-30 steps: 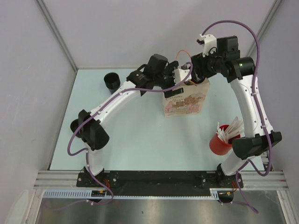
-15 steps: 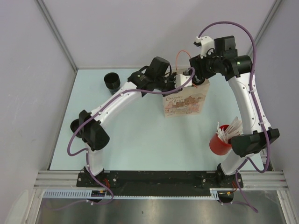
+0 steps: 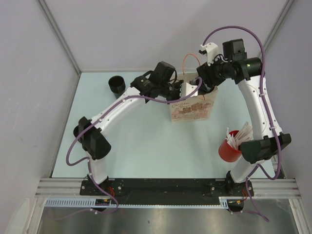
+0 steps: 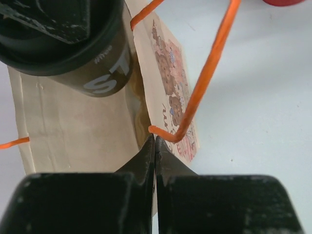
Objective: Pack the takeout coffee
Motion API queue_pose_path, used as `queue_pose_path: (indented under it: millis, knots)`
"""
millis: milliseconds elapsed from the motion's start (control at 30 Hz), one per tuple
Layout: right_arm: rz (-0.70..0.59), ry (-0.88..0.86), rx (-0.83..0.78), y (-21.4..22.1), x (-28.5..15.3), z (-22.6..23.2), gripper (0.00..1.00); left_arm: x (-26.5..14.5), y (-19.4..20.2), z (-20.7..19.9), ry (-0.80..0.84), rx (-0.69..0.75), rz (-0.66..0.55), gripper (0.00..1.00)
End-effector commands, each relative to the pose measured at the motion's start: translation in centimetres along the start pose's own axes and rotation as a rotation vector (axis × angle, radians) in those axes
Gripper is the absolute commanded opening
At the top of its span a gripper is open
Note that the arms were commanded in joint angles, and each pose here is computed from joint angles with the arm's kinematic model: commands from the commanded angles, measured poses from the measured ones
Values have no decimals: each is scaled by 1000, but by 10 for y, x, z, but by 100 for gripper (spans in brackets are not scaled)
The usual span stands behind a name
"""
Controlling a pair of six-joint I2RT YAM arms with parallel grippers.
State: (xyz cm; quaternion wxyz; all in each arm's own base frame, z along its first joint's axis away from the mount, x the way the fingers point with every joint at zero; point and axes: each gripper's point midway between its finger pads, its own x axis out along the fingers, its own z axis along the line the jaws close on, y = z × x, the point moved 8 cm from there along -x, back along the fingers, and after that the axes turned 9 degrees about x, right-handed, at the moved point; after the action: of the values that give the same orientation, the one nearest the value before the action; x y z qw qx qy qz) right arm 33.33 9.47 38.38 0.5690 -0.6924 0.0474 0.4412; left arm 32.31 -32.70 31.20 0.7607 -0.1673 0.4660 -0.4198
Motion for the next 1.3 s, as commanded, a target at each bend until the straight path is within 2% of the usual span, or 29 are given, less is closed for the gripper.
queue_pose_path:
  millis: [0,167,467,867,1100,1267]
  knots:
    - [-16,-39,-70,-3,-13,4,34,-34,-21,-8,44,134,-88,0]
    - [25,-59,-90,3,-11,4,34,-45,-20,-17,112,182,-142,0]
    - [93,-155,-162,21,-21,20,34,-54,-13,-31,181,251,-126,0]
    - [203,-214,-227,32,-9,44,34,-64,-13,-32,190,300,-147,0]
    - [77,-140,-283,11,-27,51,34,-61,-14,-34,200,287,-161,0]
    - [97,-158,-312,13,-25,56,33,-62,-16,-34,205,283,-175,0]
